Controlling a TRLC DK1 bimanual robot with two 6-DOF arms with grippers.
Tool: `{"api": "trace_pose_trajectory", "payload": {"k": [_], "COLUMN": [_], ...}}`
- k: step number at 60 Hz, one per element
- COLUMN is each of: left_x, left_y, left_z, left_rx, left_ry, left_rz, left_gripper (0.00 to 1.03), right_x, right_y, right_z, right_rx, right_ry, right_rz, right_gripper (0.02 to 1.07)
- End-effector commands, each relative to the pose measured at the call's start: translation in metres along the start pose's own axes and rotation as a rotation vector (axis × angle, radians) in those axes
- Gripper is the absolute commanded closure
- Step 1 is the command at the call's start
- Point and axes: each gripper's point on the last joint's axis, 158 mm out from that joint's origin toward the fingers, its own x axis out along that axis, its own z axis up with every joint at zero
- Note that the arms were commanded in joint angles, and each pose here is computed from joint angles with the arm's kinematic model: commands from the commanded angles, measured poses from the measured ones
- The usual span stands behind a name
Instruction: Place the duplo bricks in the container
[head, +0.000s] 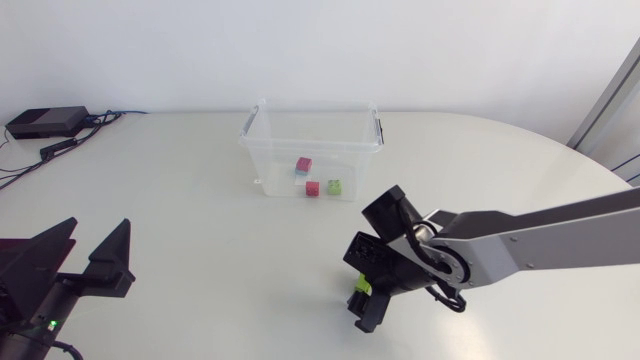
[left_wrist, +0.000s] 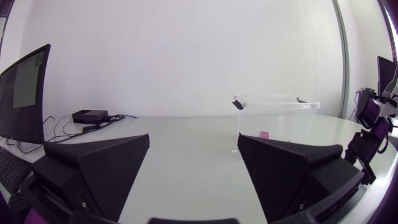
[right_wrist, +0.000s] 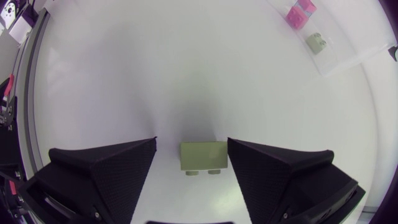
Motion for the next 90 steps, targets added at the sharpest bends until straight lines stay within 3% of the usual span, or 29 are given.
{"api": "trace_pose_trajectory", "payload": {"k": [1,8,20,26,37,62,72,90], "left_x": [0.000,0.000,0.000,0.000,0.000,0.000,0.000,0.000], "left_y": [0.003,0.003,0.003,0.003,0.003,0.003,0.003,0.003], "left_z": [-0.005,-0.005,-0.005,-0.005,-0.005,-0.005,-0.005,-0.005], "left_rx": [0.011,0.011,0.011,0.013,0.011,0.013,0.011,0.011], "left_ry": [0.004,0.004,0.004,0.004,0.004,0.004,0.004,0.004], "left_rz": [0.014,0.014,0.014,0.014,0.014,0.014,0.014,0.014], "left_gripper": [0.04,0.04,0.04,0.04,0.04,0.04,0.04,0.04], "right_x": [0.002,0.003,0.009,0.008,-0.005,-0.138,-0.184,-0.204], "right_y": [-0.003,-0.009,-0.008,-0.005,-0.013,-0.081,-0.118,-0.161], "right_z": [0.001,-0.001,-0.008,-0.007,0.009,0.092,0.114,0.165], "right_rx": [-0.020,-0.016,-0.014,-0.012,0.044,0.358,0.404,0.410], "right_ry": [0.005,0.011,0.072,0.068,0.008,-0.418,-0.572,-0.695], "right_rz": [0.018,0.017,0.063,0.080,0.046,-0.147,-0.247,-0.284], "right_gripper": [0.51,0.57,0.83,0.88,0.88,0.88,0.88,0.88]}}
